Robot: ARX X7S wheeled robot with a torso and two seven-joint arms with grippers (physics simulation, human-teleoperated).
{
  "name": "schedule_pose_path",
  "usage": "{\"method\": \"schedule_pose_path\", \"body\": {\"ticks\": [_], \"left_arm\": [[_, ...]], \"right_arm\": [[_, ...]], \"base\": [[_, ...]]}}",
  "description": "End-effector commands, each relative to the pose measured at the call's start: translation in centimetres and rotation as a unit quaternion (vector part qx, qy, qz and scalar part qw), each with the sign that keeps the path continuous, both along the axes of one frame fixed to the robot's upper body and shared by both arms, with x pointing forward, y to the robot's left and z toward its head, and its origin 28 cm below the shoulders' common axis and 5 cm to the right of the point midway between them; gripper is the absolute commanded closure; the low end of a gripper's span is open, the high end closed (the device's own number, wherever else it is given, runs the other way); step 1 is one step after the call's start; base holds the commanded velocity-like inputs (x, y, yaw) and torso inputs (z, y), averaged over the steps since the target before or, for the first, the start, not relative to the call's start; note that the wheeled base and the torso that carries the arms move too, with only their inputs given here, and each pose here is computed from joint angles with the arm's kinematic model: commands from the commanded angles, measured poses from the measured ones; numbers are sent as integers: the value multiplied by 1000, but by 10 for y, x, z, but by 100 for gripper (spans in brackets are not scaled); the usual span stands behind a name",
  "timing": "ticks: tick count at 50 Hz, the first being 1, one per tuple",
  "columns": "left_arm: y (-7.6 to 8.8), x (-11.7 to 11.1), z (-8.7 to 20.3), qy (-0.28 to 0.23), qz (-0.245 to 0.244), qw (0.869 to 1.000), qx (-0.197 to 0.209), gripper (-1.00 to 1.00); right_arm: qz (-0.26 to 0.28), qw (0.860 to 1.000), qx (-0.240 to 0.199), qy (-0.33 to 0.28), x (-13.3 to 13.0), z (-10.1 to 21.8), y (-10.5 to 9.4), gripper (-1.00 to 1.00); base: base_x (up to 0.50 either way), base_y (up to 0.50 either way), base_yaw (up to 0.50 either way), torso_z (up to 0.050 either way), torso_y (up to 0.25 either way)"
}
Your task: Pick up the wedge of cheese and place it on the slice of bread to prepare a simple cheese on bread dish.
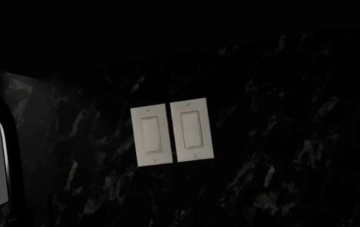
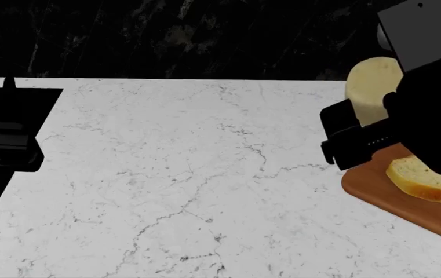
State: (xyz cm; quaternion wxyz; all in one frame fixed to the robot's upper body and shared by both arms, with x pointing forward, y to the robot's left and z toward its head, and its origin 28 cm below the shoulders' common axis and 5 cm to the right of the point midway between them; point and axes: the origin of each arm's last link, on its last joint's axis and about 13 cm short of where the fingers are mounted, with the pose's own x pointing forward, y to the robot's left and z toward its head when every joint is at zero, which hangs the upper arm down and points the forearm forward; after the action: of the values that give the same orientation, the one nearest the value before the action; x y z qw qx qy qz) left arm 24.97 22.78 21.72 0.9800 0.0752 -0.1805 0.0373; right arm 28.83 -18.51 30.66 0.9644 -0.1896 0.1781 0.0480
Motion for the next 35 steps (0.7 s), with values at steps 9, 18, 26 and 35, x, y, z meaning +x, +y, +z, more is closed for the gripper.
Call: {"method": "schedule_pose_path", "body": {"ticks": [9,18,26,35], "left_arm": [[0,0,0,1,1,1000,0,-100],[0,0,-1,-1,2,1000,-1,-100],[1,1,-3,1,2,1000,-1,-100],[1,1,-3,1,2,1000,-1,-100]], "right_arm": [[-63,998,-1,7,14,1,-31,100],[-78,997,-1,16,27,8,-41,100],[-98,995,6,32,30,7,-45,100],[-98,995,6,32,30,7,-45,100]], "base": [[0,0,0,0,0],[0,0,0,0,0],[0,0,0,0,0],[0,0,0,0,0]]}}
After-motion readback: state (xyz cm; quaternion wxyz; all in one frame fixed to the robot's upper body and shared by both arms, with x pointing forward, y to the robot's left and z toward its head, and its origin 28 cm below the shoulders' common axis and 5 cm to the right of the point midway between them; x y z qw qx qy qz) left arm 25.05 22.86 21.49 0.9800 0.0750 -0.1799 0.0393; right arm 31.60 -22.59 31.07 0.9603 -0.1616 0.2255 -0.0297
